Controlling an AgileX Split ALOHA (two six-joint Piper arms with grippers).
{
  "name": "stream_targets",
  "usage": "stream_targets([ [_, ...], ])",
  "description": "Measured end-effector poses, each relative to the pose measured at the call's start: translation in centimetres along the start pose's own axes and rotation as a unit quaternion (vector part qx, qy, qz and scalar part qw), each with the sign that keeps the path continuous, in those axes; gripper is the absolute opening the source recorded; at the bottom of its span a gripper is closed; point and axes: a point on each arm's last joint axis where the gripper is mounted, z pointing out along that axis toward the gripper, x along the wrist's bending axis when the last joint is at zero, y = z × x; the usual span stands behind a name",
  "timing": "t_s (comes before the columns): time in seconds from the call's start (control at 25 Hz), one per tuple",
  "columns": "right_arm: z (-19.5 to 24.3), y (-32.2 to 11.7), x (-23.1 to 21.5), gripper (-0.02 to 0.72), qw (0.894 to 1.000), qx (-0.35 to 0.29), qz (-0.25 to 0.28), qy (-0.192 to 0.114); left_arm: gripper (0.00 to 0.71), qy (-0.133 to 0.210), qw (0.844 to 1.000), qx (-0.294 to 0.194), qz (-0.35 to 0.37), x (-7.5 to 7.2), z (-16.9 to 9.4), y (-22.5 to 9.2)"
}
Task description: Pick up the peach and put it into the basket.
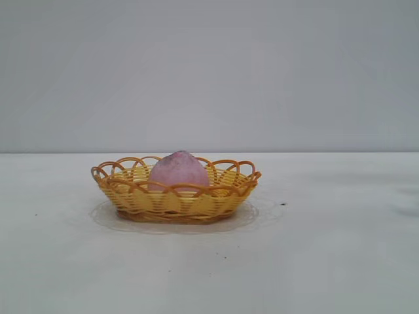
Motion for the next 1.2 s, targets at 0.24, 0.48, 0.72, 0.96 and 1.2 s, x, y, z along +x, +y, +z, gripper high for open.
stream_targets([
  [0.24, -5.9, -9.8, -0.5, 0.389, 0.997, -0.075, 0.002, 0.009, 0.331, 0.0, 1.0, 0.0, 0.0, 0.0, 0.0, 0.0],
  [0.48, -8.3, -16.7, -0.9, 0.389, 0.987, -0.16, -0.004, 0.016, 0.331, 0.0, 1.0, 0.0, 0.0, 0.0, 0.0, 0.0],
  [0.72, -8.0, -21.4, -1.6, 0.389, 0.971, -0.24, -0.013, 0.002, 0.331, 0.0, 1.0, 0.0, 0.0, 0.0, 0.0, 0.0],
  [0.96, -7.9, -22.7, -1.7, 0.389, 0.958, -0.284, -0.037, 0.003, 0.331, 0.003, 1.0, 0.0, -0.003, 0.0, 0.0, 0.0],
  [1.2, -8.5, -24.4, -1.8, 0.389, 0.939, -0.342, -0.039, 0.007, 0.331, 0.013, 1.0, -0.001, -0.01, -0.1, 0.0, 0.0],
])
